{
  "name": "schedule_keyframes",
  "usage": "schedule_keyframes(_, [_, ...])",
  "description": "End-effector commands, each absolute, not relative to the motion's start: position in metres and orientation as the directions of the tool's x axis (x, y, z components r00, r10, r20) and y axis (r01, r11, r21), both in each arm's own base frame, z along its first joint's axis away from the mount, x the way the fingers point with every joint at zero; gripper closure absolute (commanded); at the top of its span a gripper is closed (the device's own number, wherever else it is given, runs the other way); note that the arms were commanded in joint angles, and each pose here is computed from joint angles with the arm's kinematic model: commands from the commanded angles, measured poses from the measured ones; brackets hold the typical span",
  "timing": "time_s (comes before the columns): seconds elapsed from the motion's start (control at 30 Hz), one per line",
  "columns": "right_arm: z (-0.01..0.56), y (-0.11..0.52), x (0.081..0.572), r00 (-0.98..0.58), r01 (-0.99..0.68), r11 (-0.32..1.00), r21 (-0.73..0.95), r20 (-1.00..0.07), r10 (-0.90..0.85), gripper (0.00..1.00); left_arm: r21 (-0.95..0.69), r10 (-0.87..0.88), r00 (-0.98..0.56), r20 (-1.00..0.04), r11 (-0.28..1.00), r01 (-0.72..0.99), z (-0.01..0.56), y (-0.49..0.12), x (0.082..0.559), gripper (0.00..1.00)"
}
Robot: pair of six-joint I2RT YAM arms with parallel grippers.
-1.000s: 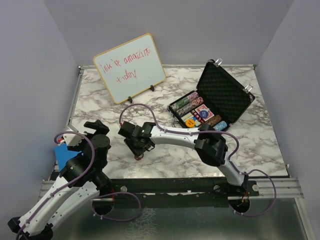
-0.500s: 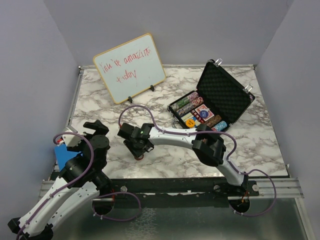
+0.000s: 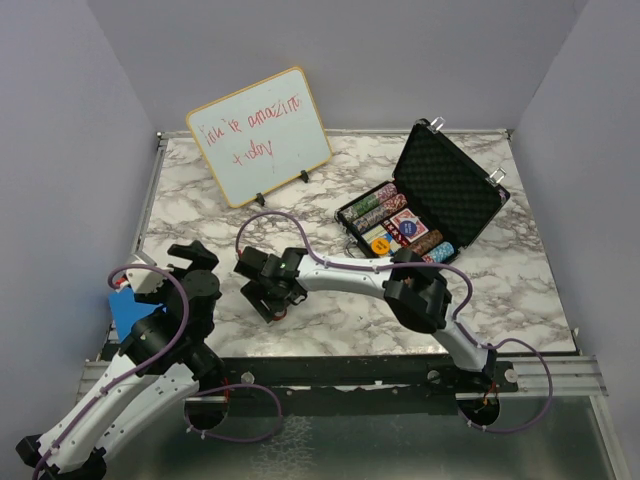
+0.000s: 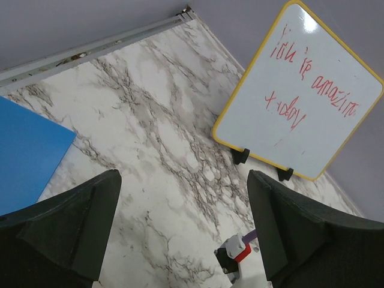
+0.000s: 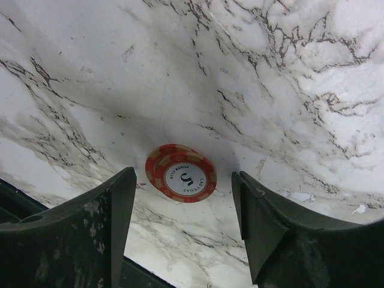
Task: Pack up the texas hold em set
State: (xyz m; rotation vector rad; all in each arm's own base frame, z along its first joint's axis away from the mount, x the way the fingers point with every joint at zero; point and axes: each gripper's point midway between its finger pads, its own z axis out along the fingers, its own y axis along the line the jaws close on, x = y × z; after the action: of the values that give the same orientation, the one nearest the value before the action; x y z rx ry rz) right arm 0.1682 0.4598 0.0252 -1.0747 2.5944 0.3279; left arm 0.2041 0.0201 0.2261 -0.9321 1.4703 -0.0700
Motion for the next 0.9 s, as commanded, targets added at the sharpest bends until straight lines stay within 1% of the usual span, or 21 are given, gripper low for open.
schedule_keyframes(0.0, [0.012,0.467,0.158,-0.645,-0.744,0.663,0.084,-0.349,-0.68,0.28,-0.563,-0.563,0.168,-0.809,0.66,-0.497,0.222,0.023,0.202,0.06])
schedule_keyframes(0.1, [0.004,0.465,0.158,-0.639,-0.743,0.668,0.034,-0.332,-0.694,0.27,-0.562,-0.563,0.167,-0.81,0.661,-0.497,0.221,0.023,0.202,0.06])
schedule_keyframes(0.2, [-0.008,0.457,0.162,-0.648,-0.726,0.687,-0.044,-0.292,-0.704,0.28,-0.563,-0.564,0.167,-0.809,0.66,-0.497,0.22,0.023,0.202,0.06])
schedule_keyframes(0.33, [-0.023,0.443,0.164,-0.678,-0.689,0.716,-0.108,-0.253,-0.69,0.37,-0.569,-0.567,0.172,-0.805,0.657,-0.494,0.221,0.023,0.202,0.06])
schedule_keyframes(0.47, [-0.026,0.426,0.164,-0.69,-0.671,0.726,-0.151,-0.233,-0.685,0.54,-0.568,-0.569,0.168,-0.805,0.658,-0.493,0.22,0.023,0.202,0.06])
schedule_keyframes(0.5, [-0.027,0.421,0.164,-0.692,-0.666,0.727,-0.165,-0.226,-0.685,0.56,-0.568,-0.57,0.167,-0.805,0.659,-0.493,0.22,0.023,0.202,0.06])
schedule_keyframes(0.7, [-0.024,0.383,0.155,-0.707,-0.662,0.731,-0.167,-0.185,-0.683,0.65,-0.568,-0.579,0.144,-0.802,0.666,-0.484,0.216,0.018,0.203,0.06])
schedule_keyframes(0.87, [-0.015,0.342,0.147,-0.732,-0.651,0.747,-0.136,-0.148,-0.665,0.69,-0.562,-0.602,0.069,-0.796,0.692,-0.453,0.206,0.003,0.207,0.06])
